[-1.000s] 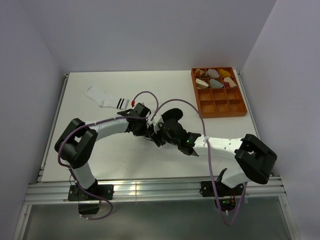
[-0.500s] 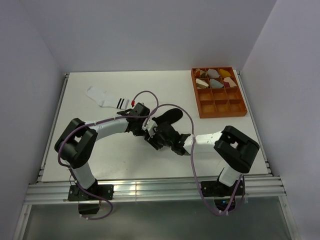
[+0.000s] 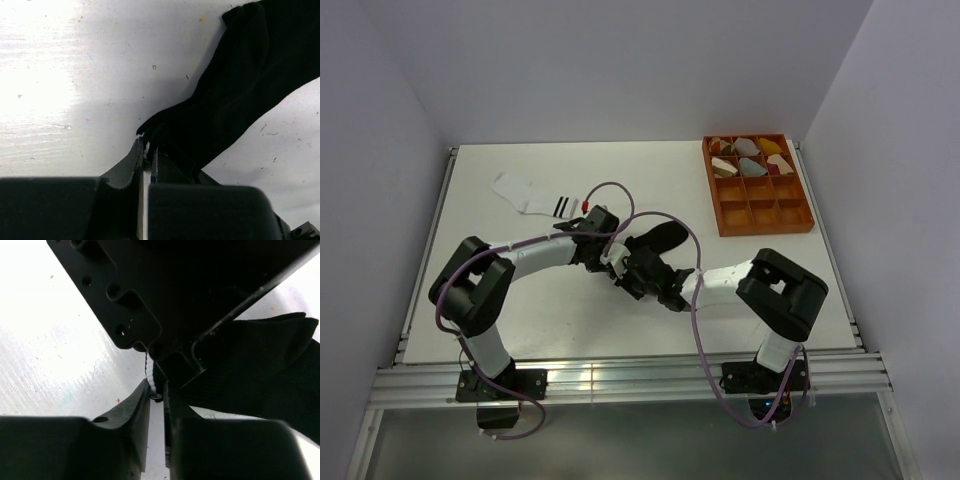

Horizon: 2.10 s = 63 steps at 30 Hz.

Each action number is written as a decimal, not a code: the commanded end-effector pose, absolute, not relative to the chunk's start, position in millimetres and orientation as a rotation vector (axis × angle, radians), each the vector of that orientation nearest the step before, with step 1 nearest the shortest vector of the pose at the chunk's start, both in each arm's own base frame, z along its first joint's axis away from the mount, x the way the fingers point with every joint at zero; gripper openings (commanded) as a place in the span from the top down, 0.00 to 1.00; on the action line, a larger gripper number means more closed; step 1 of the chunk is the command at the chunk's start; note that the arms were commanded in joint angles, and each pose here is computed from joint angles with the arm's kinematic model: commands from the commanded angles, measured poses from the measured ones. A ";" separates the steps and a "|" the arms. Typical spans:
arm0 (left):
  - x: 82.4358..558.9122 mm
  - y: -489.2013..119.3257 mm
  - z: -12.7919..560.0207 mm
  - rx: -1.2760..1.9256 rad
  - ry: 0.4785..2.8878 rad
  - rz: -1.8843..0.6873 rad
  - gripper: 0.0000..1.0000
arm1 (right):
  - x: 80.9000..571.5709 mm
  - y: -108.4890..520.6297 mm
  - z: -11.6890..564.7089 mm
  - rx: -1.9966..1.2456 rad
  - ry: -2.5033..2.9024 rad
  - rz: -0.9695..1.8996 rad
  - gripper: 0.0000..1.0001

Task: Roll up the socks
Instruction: Roll the sock at the center of the board.

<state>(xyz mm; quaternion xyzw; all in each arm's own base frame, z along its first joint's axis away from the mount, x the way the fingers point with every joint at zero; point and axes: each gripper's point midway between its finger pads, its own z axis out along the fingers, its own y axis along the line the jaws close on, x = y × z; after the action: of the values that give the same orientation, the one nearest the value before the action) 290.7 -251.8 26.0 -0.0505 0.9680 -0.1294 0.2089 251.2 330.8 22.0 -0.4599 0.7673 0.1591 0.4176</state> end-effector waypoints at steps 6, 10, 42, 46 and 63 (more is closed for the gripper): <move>270.0 -245.5 13.9 -0.260 2.746 -0.370 0.97 | 242.9 341.7 20.0 -1.129 2.000 0.470 1.00; 278.1 -241.4 23.9 -0.368 2.682 -0.409 0.89 | 243.5 337.0 28.0 -1.019 2.086 0.528 1.00; 291.9 -254.8 48.2 -0.619 2.414 -0.787 0.51 | 244.1 305.1 11.5 -0.042 2.518 1.408 1.00; 291.0 -250.5 40.0 -0.634 2.419 -0.757 0.52 | 244.4 301.5 4.6 -0.008 2.552 1.389 1.00; 289.4 -248.6 15.3 -0.627 2.452 -0.722 0.52 | 246.1 295.1 -9.6 0.124 2.604 1.421 1.00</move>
<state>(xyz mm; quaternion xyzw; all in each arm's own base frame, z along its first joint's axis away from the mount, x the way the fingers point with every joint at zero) 292.2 -253.3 29.6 -0.2305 0.8939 -0.2826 0.2607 254.5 308.4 19.9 0.0104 0.8500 0.5147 0.1114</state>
